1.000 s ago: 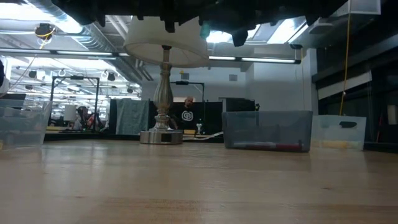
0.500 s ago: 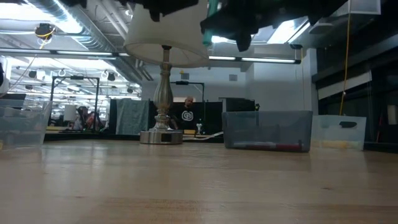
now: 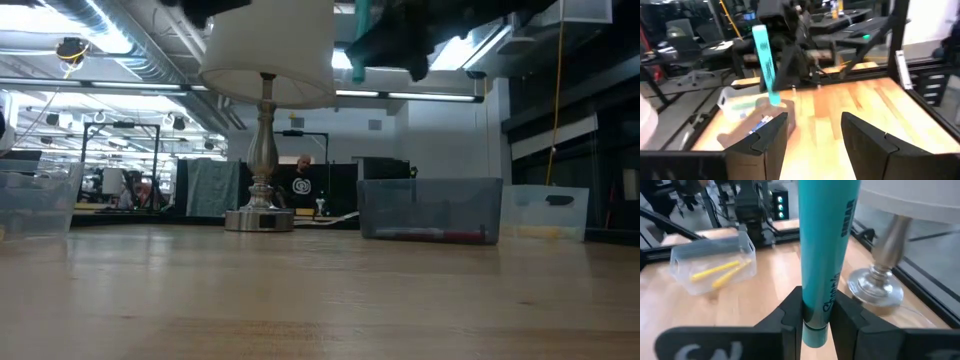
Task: Pick & Place Markers
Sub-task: Put the light blue highlighter pen into the right transparent bin
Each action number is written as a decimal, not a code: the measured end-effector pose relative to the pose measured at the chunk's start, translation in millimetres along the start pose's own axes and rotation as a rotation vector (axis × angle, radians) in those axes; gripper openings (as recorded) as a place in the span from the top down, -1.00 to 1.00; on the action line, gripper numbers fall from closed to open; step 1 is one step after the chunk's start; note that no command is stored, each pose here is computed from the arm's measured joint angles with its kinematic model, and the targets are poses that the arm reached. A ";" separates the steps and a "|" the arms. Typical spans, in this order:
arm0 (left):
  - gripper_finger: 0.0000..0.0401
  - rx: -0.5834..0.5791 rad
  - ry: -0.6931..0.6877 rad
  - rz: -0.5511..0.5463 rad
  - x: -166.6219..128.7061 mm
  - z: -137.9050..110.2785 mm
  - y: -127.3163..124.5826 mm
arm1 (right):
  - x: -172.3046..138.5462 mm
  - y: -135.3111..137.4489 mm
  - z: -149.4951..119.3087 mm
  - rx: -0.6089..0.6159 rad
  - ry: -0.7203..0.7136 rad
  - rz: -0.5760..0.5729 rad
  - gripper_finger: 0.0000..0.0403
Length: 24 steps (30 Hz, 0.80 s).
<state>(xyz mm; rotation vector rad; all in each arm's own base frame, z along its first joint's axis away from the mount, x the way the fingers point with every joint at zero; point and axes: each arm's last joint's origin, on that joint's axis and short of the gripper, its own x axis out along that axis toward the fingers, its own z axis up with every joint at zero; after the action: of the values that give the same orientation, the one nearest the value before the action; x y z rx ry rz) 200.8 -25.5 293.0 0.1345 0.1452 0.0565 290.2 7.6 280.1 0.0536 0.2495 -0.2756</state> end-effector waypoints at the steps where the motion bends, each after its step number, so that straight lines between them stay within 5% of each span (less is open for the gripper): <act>1: 0.11 -0.011 -0.008 -0.010 -6.5 -6.3 1.1 | -4.1 -1.4 0.8 -0.002 0.014 -0.003 0.66; 7: 0.10 -0.060 -0.125 0.003 -39.2 -49.1 4.4 | -22.7 -12.2 1.4 0.017 0.083 -0.137 0.66; 14: 0.10 -0.116 -0.212 -0.109 -62.5 -94.5 1.4 | -40.4 -22.8 -1.9 0.049 0.172 -0.206 0.66; 24: 0.10 -0.170 -0.290 -0.076 -76.3 -122.8 2.3 | -55.8 -42.7 -11.3 0.074 0.297 -0.366 0.66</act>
<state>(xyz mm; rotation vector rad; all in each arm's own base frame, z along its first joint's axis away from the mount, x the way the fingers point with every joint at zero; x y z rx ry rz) 107.2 -12.4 183.6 -0.0330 -0.1441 -0.0273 223.8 -17.8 282.4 0.1223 0.5456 -0.6428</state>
